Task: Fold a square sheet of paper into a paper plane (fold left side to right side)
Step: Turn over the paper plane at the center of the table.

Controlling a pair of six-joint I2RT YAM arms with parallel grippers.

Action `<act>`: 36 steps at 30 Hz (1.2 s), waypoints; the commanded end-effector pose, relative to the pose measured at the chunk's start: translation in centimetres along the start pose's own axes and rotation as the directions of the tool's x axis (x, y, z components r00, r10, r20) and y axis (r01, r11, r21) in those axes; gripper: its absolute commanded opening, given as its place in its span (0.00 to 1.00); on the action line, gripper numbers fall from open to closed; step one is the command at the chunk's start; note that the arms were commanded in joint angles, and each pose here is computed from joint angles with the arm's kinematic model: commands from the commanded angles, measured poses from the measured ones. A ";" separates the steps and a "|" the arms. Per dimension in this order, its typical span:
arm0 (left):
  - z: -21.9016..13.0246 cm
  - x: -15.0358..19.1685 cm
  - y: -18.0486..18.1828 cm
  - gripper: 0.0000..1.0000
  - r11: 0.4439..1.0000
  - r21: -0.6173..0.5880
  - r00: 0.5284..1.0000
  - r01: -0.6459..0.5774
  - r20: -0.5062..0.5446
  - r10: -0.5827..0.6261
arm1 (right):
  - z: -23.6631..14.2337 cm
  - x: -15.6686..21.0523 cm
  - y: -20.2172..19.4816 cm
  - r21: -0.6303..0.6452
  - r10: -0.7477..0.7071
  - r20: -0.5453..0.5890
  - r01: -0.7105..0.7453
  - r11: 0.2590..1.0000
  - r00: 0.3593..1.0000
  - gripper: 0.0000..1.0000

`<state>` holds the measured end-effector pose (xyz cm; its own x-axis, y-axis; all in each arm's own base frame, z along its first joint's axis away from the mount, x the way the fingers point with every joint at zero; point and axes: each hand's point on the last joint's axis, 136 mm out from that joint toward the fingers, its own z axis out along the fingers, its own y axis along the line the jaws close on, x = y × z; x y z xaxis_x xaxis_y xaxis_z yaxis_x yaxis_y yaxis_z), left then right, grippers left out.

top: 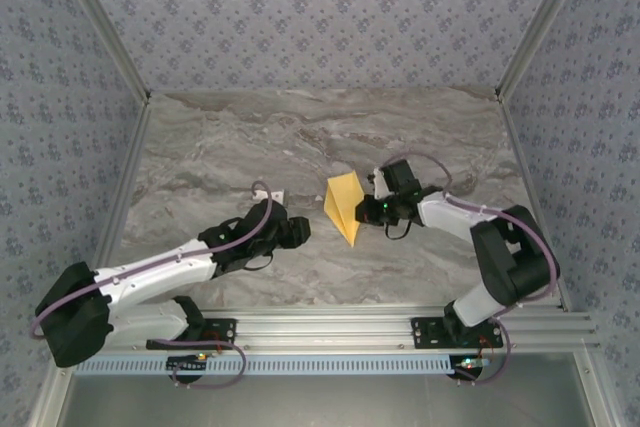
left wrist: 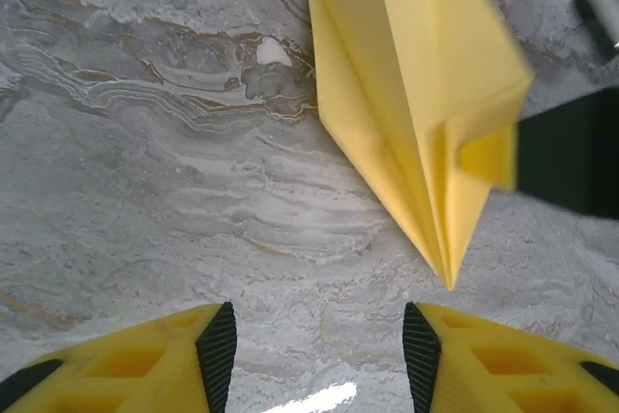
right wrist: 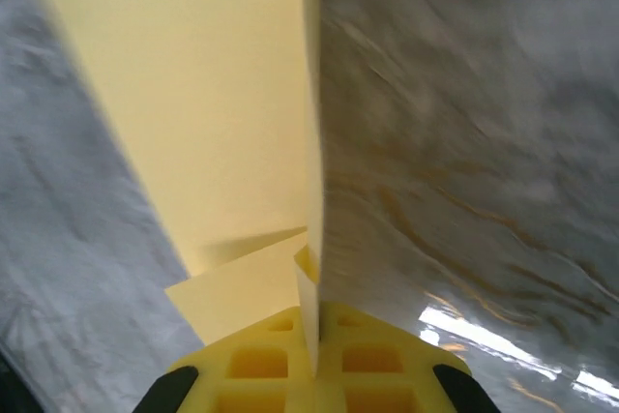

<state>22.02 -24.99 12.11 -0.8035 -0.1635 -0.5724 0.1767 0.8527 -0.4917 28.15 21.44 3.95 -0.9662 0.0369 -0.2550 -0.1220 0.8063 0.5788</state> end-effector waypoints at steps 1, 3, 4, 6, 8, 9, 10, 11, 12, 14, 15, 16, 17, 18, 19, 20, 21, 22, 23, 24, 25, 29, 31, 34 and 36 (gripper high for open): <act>-0.6 -0.3 1.0 0.51 0.999 -0.038 1.000 0.005 0.021 -0.004 | 0.7 0.1 -1.2 -0.007 0.036 -0.004 -0.036 0.999 0.999 0.11; -0.8 -0.3 1.1 0.51 0.999 -0.042 1.000 0.004 0.022 -0.004 | 0.2 0.1 -1.8 0.037 0.027 -0.004 -0.027 0.999 1.000 0.18; -0.9 -0.3 1.2 0.52 0.999 -0.043 1.000 0.005 0.024 -0.004 | -0.2 0.0 -1.8 0.062 0.009 0.002 -0.009 0.998 1.000 0.23; -1.1 -0.4 1.2 0.52 0.999 -0.045 1.000 0.003 0.031 -0.002 | -1.4 -0.1 -2.0 0.133 -0.019 0.004 0.018 0.991 1.000 0.30; -1.4 -0.6 1.4 0.54 0.999 -0.047 0.999 0.003 0.040 -0.001 | -3.1 -0.4 -2.5 0.242 -0.058 0.010 0.053 0.969 0.998 0.37; -1.5 -0.6 1.4 0.55 0.999 -0.048 0.999 0.004 0.044 -0.002 | -3.9 -0.5 -2.6 0.288 -0.071 0.007 0.066 0.955 0.997 0.39; -1.6 -0.7 1.5 0.55 0.999 -0.049 0.999 0.003 0.049 -0.001 | -4.8 -0.4 -2.9 0.342 -0.087 -0.002 0.083 0.936 0.996 0.40; -1.7 -0.7 1.6 0.56 0.999 -0.048 0.999 0.005 0.054 -0.002 | -5.5 -0.5 -2.9 0.382 -0.106 -0.008 0.101 0.919 0.994 0.41; -1.8 -0.8 1.6 0.57 0.999 -0.048 0.998 0.006 0.059 -0.003 | -6.0 -0.3 -2.8 0.413 -0.121 -0.019 0.118 0.903 0.992 0.41; -2.0 -0.8 1.8 0.59 0.999 -0.048 0.998 0.010 0.069 -0.007 | -6.6 0.0 -2.3 0.457 -0.126 -0.020 0.121 0.881 0.992 0.42; -2.1 -0.8 2.0 0.60 0.999 -0.052 0.997 0.011 0.073 -0.007 | -6.4 0.3 -1.7 0.450 -0.139 -0.026 0.136 0.883 0.990 0.44; -2.2 -0.8 2.0 0.61 0.999 -0.051 0.997 0.012 0.076 -0.008 | -5.9 0.5 -0.9 0.428 -0.145 -0.029 0.144 0.892 0.989 0.46; -2.3 -0.8 2.2 0.61 0.999 -0.052 0.997 0.014 0.079 -0.010 | -5.3 0.8 -0.3 0.398 -0.138 -0.035 0.141 0.906 0.990 0.46; -2.3 -0.8 2.3 0.61 0.998 -0.054 0.997 0.014 0.082 -0.010 | -4.6 0.9 0.4 0.365 -0.132 -0.034 0.135 0.921 0.991 0.46; -2.4 -0.8 2.4 0.62 0.998 -0.055 0.996 0.015 0.083 -0.010 | -4.0 1.0 0.6 0.344 -0.122 -0.039 0.128 0.930 0.992 0.47; -2.5 -0.8 2.4 0.62 0.998 -0.054 0.996 0.015 0.087 -0.011 | -3.5 1.0 0.9 0.328 -0.115 -0.040 0.121 0.937 0.993 0.47; -2.6 -0.8 2.5 0.62 0.998 -0.055 0.996 0.017 0.089 -0.012 | -3.0 1.0 0.9 0.326 -0.108 -0.050 0.119 0.938 0.993 0.47; -2.6 -0.8 2.5 0.62 0.998 -0.054 0.996 0.017 0.089 -0.012 | -2.6 1.0 1.0 0.328 -0.107 -0.058 0.120 0.937 0.993 0.46; -2.6 -0.8 2.6 0.63 0.998 -0.053 0.996 0.019 0.090 -0.014 | -2.2 1.1 1.0 0.332 -0.108 -0.071 0.126 0.935 0.992 0.47; -2.7 -0.7 2.6 0.63 0.998 -0.053 0.996 0.019 0.089 -0.014 | -1.9 1.0 1.1 0.330 -0.109 -0.078 0.129 0.935 0.991 0.47; -2.7 -0.7 2.6 0.63 0.998 -0.053 0.996 0.019 0.091 -0.014 | -1.6 1.1 1.1 0.332 -0.110 -0.086 0.132 0.934 0.990 0.47; -2.8 -0.7 2.8 0.63 0.998 -0.057 0.996 0.019 0.091 -0.014 | -0.2 1.2 0.9 0.340 -0.109 -0.115 0.142 0.930 0.987 0.46; -2.8 -0.7 2.8 0.64 0.998 -0.058 0.996 0.019 0.093 -0.014 | 0.4 1.2 1.2 0.320 -0.115 -0.124 0.149 0.936 0.986 0.46; -2.9 -0.8 2.8 0.64 0.998 -0.058 0.995 0.019 0.096 -0.014 | 1.1 1.1 1.5 0.322 -0.126 -0.133 0.163 0.933 0.983 0.45; -2.9 -0.8 2.9 0.64 0.998 -0.061 0.995 0.019 0.095 -0.013 | 1.5 1.3 1.0 0.346 -0.127 -0.151 0.173 0.922 0.980 0.44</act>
<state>21.43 -21.72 13.09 -0.7561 -0.2121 -0.6191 0.1435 0.8693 -0.4731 26.71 22.52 3.10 -0.9664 -0.1504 -0.2086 -0.1980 0.9528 0.2300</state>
